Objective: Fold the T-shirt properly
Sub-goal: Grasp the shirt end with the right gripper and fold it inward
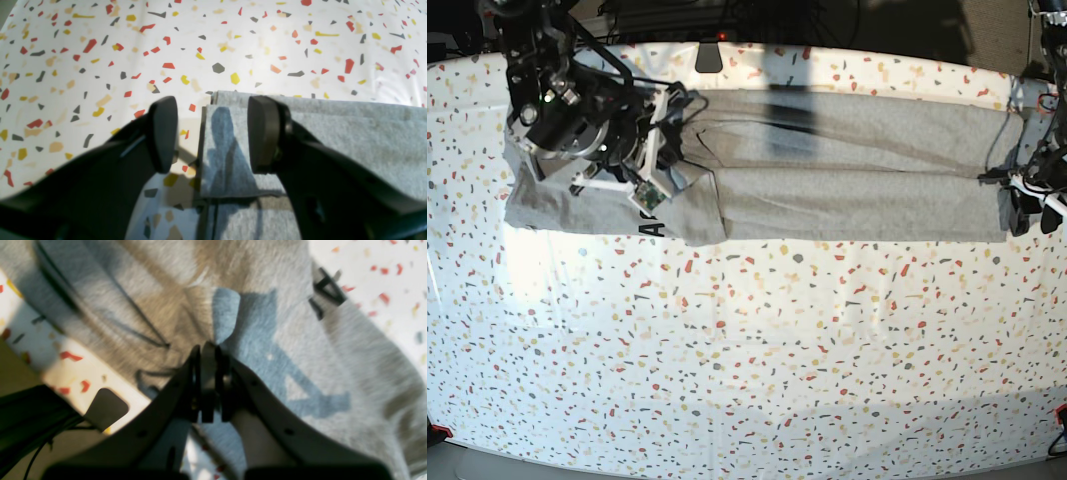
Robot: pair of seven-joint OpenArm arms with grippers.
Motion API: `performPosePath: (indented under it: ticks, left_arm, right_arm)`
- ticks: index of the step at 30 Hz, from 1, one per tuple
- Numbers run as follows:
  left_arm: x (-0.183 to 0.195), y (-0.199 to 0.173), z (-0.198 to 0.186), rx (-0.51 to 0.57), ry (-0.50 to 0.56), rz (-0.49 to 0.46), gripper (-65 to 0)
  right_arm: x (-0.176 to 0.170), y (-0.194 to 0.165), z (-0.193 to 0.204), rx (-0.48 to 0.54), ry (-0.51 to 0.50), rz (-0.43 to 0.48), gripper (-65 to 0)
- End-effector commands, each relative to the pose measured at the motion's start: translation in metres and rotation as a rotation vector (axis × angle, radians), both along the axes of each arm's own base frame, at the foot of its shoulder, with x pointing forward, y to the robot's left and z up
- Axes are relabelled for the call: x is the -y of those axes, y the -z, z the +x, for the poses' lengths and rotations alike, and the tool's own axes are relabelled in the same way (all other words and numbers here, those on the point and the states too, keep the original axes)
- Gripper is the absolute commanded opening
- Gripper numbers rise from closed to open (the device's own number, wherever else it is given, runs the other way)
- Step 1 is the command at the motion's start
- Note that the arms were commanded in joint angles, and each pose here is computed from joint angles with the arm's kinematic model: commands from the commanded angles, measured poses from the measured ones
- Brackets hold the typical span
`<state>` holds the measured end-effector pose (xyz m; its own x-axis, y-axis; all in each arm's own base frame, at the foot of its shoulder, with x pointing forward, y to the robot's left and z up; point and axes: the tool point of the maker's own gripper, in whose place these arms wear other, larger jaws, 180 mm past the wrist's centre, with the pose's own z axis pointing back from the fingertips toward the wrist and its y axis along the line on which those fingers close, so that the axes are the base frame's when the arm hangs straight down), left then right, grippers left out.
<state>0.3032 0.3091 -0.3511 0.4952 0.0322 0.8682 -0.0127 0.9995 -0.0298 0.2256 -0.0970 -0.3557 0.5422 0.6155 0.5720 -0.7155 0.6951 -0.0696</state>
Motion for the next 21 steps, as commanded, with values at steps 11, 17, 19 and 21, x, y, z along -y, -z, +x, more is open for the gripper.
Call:
performPosePath:
  ticks: [11, 17, 19, 21]
  left_arm:
    - [-0.005, -0.018, 0.009, 0.056, 0.005, 0.018, -31.9]
    - [-0.005, -0.019, 0.009, 0.056, 0.005, 0.018, -31.9]
    - [-0.005, -0.019, 0.009, 0.056, 0.005, 0.018, -31.9]
    - [-0.005, -0.019, 0.009, 0.056, 0.005, 0.018, -31.9]
  right_arm:
    - [-0.024, -0.001, -0.030, -0.053, -0.021, 0.163, -65.0]
    - [-0.037, -0.007, -0.037, -0.095, -0.034, 0.251, -37.9]
    - [-0.045, -0.013, -0.040, -0.109, -0.046, 0.311, -33.3]
    - [-0.053, -0.020, -0.041, -0.114, -0.063, 0.366, -33.3]
